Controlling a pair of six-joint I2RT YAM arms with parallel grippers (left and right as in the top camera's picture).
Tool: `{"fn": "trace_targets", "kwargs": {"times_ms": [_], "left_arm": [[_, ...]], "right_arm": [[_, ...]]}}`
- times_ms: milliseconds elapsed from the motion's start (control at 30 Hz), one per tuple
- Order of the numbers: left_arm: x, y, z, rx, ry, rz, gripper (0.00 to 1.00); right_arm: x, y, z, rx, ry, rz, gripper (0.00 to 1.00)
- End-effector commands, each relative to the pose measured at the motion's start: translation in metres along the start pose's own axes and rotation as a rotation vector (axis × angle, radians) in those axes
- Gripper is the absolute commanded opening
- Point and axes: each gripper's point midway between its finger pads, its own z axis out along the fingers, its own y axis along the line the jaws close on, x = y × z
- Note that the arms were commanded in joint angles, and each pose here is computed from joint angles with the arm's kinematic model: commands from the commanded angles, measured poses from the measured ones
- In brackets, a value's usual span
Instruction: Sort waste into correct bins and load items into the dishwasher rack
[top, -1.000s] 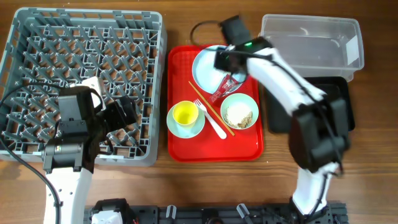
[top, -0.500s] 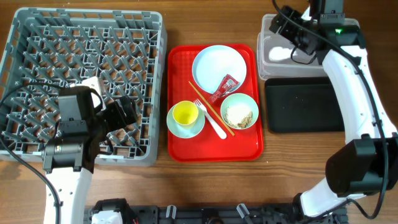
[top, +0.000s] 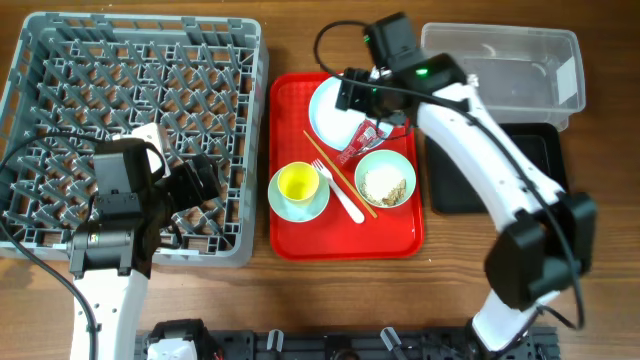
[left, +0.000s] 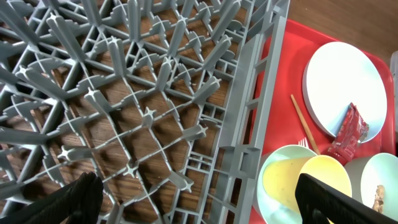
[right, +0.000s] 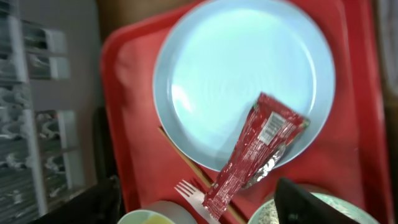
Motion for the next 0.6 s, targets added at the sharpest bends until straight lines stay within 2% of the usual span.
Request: {"fn": "trace_targets", "kwargs": {"times_ms": [0, 167, 333, 500, 567], "left_arm": [[-0.007, -0.005, -0.005, 0.012, -0.020, -0.004, 1.00], [-0.007, -0.005, -0.005, 0.012, -0.020, -0.004, 1.00], [-0.007, -0.005, -0.005, 0.012, -0.020, -0.004, 1.00], [-0.006, -0.005, -0.005, 0.011, -0.016, -0.005, 1.00], [-0.006, -0.005, -0.005, 0.011, -0.016, -0.005, 1.00]], "right_arm": [[0.019, -0.017, 0.042, 0.098, 0.070, 0.077, 0.77], [0.037, -0.035, 0.084, 0.170, 0.147, 0.126, 0.77], [0.044, -0.041, 0.100, 0.192, 0.170, 0.128, 0.73], [0.046, -0.043, 0.101, 0.199, 0.179, 0.128, 0.53], [0.047, -0.044, 0.101, 0.204, 0.184, 0.129, 0.38]]}}
